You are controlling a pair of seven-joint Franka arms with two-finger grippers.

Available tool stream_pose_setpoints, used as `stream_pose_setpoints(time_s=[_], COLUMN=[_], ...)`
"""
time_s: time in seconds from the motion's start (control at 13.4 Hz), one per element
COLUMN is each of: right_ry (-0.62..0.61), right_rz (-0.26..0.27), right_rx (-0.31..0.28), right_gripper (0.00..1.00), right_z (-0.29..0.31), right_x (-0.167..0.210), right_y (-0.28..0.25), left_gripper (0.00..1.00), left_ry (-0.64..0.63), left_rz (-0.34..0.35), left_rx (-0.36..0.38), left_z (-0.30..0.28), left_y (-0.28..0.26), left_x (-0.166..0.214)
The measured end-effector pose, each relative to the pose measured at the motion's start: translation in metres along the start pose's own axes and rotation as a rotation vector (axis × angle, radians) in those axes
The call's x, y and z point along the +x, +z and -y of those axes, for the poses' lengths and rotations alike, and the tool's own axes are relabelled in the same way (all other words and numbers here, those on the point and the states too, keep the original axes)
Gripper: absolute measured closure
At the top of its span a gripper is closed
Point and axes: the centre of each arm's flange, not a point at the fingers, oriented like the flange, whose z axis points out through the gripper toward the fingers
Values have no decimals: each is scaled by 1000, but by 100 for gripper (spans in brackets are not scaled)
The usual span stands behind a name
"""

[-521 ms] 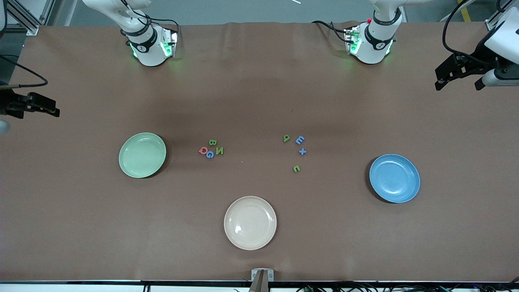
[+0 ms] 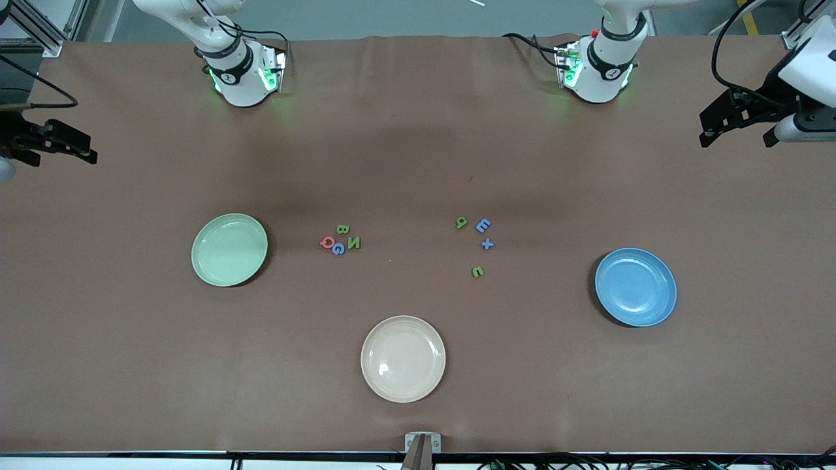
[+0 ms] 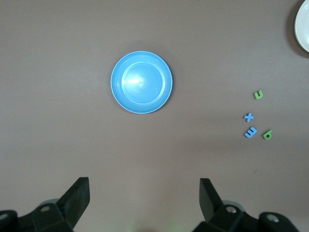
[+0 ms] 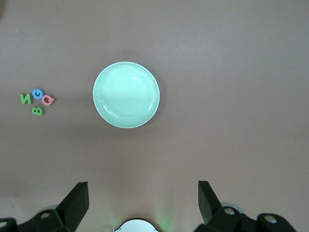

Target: Sort upper and lower case letters into plates

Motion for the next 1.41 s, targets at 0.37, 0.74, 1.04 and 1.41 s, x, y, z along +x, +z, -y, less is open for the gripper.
stream_pose_setpoints(time_s=[0.37, 0.74, 1.04, 1.41], right_ry=[-1, -2, 0, 25], right_rz=[-15, -22, -29, -40], right_rx=[0, 3, 27, 38], right_gripper=[0, 0, 0, 0], right_z=[0, 1, 2, 1], right_x=[-3, -1, -1, -2], right_y=[0, 1, 0, -2], left_gripper=[0, 1, 13, 12], left_ry=[28, -52, -197, -423], left_rz=[45, 21, 46, 32], left_rx=[-9, -48, -65, 4], left_z=[-39, -119, -176, -259], left_y=[47, 142, 236, 348], left_x=[27, 49, 43, 30])
